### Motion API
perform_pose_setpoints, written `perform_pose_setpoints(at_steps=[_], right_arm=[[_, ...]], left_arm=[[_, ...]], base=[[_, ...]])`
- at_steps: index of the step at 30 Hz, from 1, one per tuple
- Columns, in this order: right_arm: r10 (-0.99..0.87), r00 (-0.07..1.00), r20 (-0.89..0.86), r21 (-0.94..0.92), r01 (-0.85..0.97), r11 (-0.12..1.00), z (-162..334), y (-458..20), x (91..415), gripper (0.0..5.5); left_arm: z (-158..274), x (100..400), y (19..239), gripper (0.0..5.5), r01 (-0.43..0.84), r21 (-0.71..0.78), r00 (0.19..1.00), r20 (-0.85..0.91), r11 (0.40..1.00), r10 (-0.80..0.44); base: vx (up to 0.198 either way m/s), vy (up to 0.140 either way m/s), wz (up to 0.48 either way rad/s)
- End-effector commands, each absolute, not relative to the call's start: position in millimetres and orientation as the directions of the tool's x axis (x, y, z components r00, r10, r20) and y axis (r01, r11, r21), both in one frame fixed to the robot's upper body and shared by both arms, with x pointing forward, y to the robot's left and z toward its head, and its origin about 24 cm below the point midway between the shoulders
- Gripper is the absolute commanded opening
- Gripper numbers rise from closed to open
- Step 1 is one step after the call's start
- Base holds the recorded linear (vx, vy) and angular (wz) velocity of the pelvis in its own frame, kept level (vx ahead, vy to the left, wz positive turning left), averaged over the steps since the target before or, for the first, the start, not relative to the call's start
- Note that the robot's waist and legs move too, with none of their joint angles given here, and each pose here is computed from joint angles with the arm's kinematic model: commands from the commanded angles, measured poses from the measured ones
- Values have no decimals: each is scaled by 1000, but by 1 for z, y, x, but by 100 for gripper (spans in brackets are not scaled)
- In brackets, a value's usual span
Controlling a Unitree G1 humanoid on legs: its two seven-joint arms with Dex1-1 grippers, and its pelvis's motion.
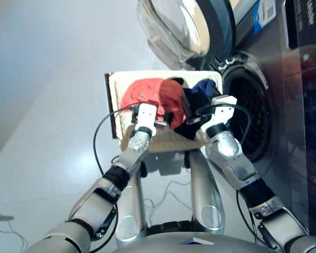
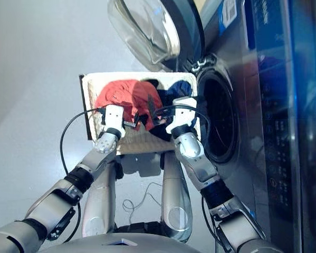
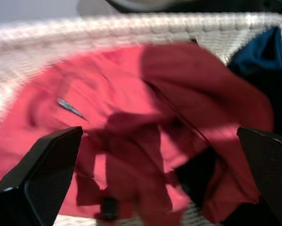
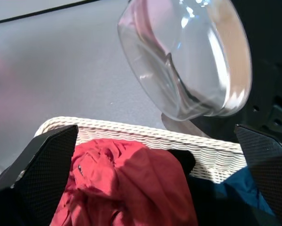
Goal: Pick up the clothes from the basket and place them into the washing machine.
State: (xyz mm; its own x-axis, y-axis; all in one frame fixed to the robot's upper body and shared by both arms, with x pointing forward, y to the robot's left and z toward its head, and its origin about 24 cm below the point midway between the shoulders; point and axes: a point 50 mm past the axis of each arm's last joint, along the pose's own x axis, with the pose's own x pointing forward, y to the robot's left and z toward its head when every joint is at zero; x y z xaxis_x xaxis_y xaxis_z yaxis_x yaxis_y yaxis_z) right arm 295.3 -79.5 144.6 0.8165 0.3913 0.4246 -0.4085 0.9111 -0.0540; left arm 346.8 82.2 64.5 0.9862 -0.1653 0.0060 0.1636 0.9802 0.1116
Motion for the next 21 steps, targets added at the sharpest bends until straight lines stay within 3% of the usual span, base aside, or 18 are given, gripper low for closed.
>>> perform_pose_setpoints(at_steps=[1,10,15,21], right_arm=[[397,683,613,-41,-475,879,184,-64,277,550],[452,589,670,-106,-526,844,203,-53,268,550],[478,562,675,-130,-547,827,204,-47,265,550],[501,556,664,-163,-546,822,201,-50,263,550]], left_arm=[[78,355,77,550,127,68,990,51,990,-130],[95,372,83,550,53,111,995,73,992,-62],[108,381,101,550,-83,93,991,115,992,72],[119,382,107,550,-156,97,973,186,983,136]], base=[[-55,-24,-88],[0,0,0],[0,0,0],[0,0,0]])
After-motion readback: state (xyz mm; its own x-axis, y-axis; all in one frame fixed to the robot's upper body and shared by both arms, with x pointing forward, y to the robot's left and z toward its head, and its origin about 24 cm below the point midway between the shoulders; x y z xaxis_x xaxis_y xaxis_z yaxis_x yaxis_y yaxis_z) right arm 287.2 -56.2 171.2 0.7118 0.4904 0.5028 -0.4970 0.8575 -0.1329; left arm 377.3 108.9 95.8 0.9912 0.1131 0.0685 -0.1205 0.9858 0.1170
